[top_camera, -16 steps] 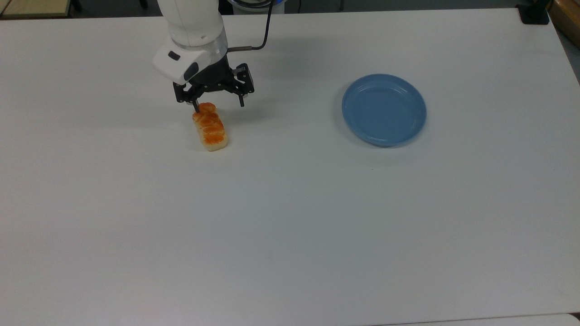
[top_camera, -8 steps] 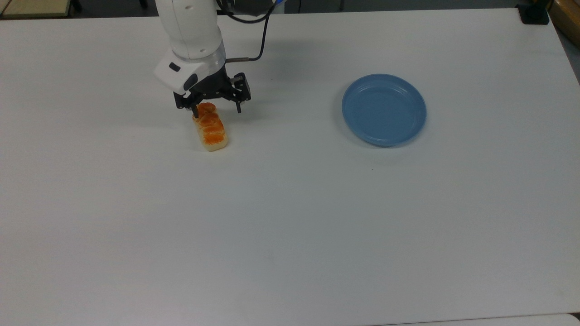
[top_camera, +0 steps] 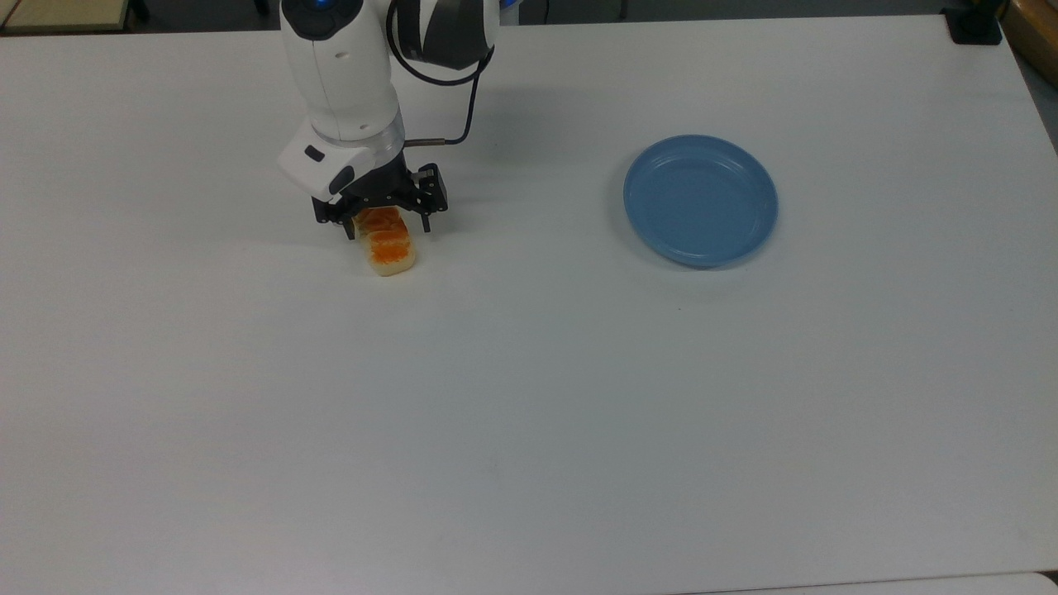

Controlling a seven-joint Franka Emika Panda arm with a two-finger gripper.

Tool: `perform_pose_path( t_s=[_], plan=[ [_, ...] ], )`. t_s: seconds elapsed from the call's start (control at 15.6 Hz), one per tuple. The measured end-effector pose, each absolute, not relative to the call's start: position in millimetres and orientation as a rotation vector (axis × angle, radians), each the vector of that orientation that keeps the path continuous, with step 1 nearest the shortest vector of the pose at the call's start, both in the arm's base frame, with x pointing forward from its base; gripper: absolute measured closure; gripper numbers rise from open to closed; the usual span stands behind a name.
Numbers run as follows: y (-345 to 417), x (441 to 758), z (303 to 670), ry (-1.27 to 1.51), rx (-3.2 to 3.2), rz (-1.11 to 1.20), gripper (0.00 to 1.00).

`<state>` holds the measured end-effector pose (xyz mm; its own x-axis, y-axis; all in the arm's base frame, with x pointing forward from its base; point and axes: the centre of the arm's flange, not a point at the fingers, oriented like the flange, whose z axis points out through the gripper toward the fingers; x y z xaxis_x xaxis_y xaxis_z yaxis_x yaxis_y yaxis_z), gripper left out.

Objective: Put the bread on a plate
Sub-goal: 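Close the gripper around the orange-topped bread roll, then lift the bread roll and carry it over the blue plate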

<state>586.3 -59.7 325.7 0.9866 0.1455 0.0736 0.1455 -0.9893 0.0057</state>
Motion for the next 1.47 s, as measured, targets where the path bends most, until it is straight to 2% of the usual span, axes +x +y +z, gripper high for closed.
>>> perform_pose_path(
  t_s=[0.32, 0.51, 0.77, 0.96, 1.22, 1.47],
  plan=[
    [-61.2, 586.2, 320.4, 0.226, 3.131, 0.104, 0.15],
    [-63.0, 586.4, 321.5, 0.221, 3.131, 0.107, 0.46],
    [-63.4, 587.3, 341.0, 0.220, 3.129, 0.151, 0.47],
    [-51.1, 578.5, 380.6, 0.254, 3.144, 0.138, 0.47],
    [14.5, 563.2, 431.2, 0.408, 3.152, 0.147, 0.47],
    [86.9, 554.8, 444.1, 0.394, 3.159, 0.174, 0.47]
  ],
)
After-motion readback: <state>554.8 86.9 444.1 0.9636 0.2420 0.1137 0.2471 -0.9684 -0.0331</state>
